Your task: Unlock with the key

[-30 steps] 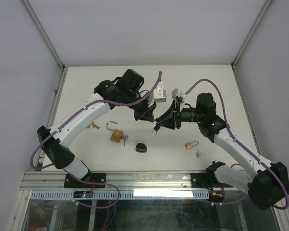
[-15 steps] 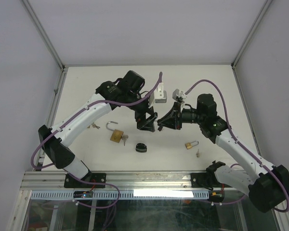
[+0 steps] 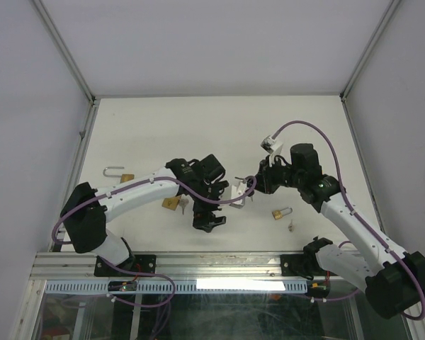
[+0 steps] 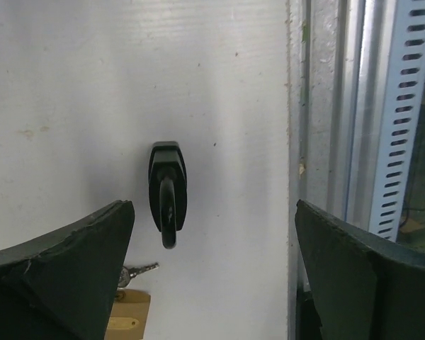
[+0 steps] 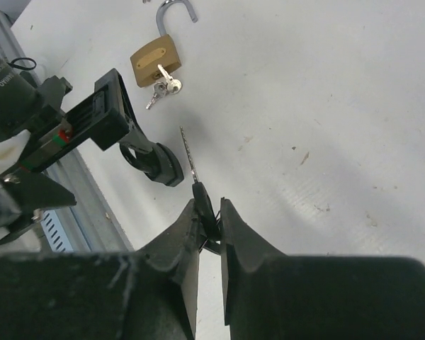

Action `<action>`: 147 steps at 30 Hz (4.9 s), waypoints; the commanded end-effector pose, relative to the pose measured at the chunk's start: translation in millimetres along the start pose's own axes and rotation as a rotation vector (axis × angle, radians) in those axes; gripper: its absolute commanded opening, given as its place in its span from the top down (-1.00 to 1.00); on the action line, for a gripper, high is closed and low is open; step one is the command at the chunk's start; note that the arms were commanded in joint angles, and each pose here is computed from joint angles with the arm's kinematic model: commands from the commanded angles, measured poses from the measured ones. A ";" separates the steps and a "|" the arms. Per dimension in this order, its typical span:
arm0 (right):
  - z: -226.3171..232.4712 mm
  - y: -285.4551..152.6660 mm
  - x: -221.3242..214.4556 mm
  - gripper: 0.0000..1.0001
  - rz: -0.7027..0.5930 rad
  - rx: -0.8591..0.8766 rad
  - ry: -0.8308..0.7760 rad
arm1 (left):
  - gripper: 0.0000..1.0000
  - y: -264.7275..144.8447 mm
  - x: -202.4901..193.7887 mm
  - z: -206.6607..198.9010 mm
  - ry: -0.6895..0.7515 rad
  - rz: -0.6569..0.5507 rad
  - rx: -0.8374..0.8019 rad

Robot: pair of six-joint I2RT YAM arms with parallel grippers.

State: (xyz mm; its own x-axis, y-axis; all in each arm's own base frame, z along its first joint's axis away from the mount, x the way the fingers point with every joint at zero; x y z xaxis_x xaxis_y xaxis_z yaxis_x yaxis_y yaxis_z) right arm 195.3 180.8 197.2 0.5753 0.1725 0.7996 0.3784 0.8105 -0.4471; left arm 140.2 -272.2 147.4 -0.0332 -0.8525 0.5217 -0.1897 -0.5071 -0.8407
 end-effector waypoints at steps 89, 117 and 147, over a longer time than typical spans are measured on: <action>152.1 -149.0 186.5 1.00 -0.637 0.382 -0.336 | 1.00 -317.7 212.2 -43.6 0.398 -1.303 -0.138; 139.0 -134.0 184.8 1.00 -0.561 0.323 -0.304 | 1.00 -297.4 208.1 -26.3 0.350 -1.272 -0.065; 109.8 -108.5 150.0 1.00 -0.225 0.245 -0.389 | 1.00 -266.4 185.4 -3.2 0.342 -1.160 0.014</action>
State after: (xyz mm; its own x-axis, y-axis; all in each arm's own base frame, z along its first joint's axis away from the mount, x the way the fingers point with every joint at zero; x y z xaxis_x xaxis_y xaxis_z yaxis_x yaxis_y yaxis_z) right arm 165.9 184.7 395.4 0.2298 0.1330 0.9641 0.2390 0.9526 -0.1884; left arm 191.3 -305.0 441.2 0.0406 0.1166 0.9924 -0.2484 -0.9608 0.1230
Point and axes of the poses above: each gripper's point midway between its finger pads, its own y axis out along the fingers, its own z axis along the line the jaws close on, x = y × z, the point moved 4 cm from there along -y, back along the fingers, and after that the axes turned 2 degrees about y, right-handed, at the moved point
